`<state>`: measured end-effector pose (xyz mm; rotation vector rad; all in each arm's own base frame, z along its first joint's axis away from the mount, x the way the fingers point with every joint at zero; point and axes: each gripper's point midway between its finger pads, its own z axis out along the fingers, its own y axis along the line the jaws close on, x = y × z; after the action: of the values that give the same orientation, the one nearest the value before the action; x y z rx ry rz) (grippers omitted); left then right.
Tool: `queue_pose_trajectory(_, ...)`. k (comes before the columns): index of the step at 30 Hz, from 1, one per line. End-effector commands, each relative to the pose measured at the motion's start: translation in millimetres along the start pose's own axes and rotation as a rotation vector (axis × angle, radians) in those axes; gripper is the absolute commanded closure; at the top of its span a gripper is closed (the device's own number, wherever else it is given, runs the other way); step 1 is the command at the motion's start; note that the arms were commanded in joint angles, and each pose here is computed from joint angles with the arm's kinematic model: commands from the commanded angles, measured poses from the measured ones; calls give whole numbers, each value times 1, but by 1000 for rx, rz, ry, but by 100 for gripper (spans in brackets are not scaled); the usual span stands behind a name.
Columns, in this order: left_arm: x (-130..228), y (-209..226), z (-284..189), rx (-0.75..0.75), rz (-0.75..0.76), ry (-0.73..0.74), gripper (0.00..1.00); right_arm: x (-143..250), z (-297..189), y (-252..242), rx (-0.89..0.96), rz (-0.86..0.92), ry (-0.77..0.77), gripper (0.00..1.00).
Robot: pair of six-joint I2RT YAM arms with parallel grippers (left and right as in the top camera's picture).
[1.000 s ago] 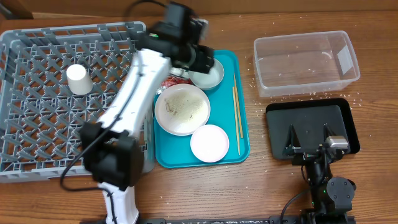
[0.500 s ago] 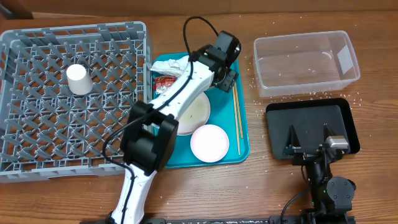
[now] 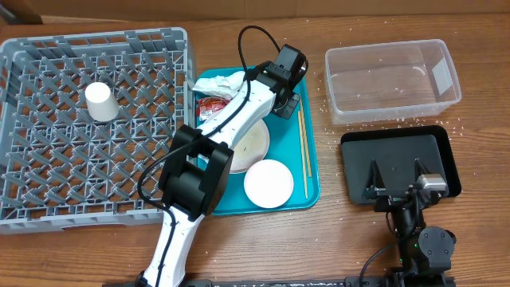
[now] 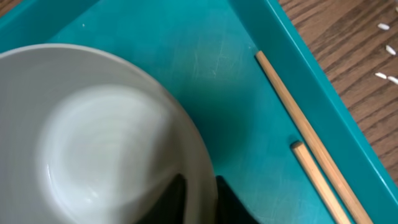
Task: Sort waste into correct bins and load items into the dishwasher
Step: 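Return the left gripper to the tray and grasp the grey bowl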
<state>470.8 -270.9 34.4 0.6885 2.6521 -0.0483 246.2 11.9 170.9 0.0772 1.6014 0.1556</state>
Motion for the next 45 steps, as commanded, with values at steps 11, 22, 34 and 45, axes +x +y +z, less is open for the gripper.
queue_pose_trajectory(11, -66, 11, -87, -8, -73, -172, 96, 1, 0, -1, 8, -4, -8, 0)
queue_pose_trajectory(22, -96, 104, -220, 29, -276, -394, 96, 1, 0, -1, 8, -4, -8, 0)
queue_pose_trajectory(34, -38, 266, -225, 547, -587, -479, 96, 1, 0, -1, 8, -4, -8, 0)
queue_pose_trajectory(45, 8, 325, -189, 777, -783, -473, 96, 1, 0, -1, 8, -4, -8, 0)
